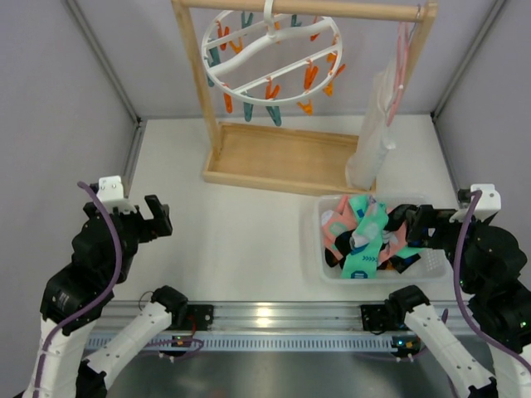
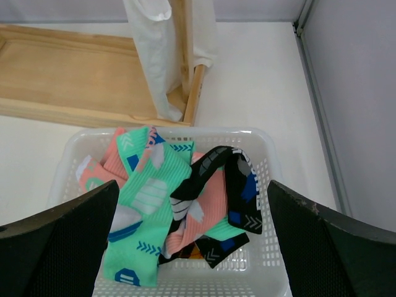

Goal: Remove the socks clipped to the hanger

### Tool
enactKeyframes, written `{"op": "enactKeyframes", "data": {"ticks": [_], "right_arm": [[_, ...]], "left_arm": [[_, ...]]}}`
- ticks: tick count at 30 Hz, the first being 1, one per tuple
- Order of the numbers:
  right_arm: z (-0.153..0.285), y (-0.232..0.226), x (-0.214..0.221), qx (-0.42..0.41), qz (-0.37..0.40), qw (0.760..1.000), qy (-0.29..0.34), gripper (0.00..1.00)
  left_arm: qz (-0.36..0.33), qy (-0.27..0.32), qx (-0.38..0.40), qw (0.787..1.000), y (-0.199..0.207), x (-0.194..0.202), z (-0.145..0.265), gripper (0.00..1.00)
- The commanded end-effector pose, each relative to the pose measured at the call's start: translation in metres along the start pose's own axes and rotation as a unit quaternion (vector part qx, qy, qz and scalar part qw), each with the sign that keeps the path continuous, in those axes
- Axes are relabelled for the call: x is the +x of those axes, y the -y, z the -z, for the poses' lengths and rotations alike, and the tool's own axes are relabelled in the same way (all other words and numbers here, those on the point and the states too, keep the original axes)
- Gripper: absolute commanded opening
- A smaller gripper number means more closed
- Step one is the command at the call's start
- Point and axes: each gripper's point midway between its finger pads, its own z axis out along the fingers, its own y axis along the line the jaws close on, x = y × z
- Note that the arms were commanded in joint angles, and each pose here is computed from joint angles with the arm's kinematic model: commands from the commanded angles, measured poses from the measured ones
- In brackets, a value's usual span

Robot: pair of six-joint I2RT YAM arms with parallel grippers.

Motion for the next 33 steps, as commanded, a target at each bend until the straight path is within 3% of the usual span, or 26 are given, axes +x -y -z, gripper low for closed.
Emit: {"op": "enactKeyframes", "data": {"ticks": [1, 33], "right_arm": [[0.012, 0.005, 0.006, 0.002, 0.001, 1.0, -0.008, 0.99], [0.0, 0.003, 0.013, 0.009, -0.009, 1.0, -0.008, 1.0]], "left_arm": [[-0.024, 0.001, 0.01, 1.0, -0.006, 0.0, 0.012, 0.98], [-0.007, 0.005, 0.002, 1.0, -0.007, -0.002, 0.011, 0.98]]}}
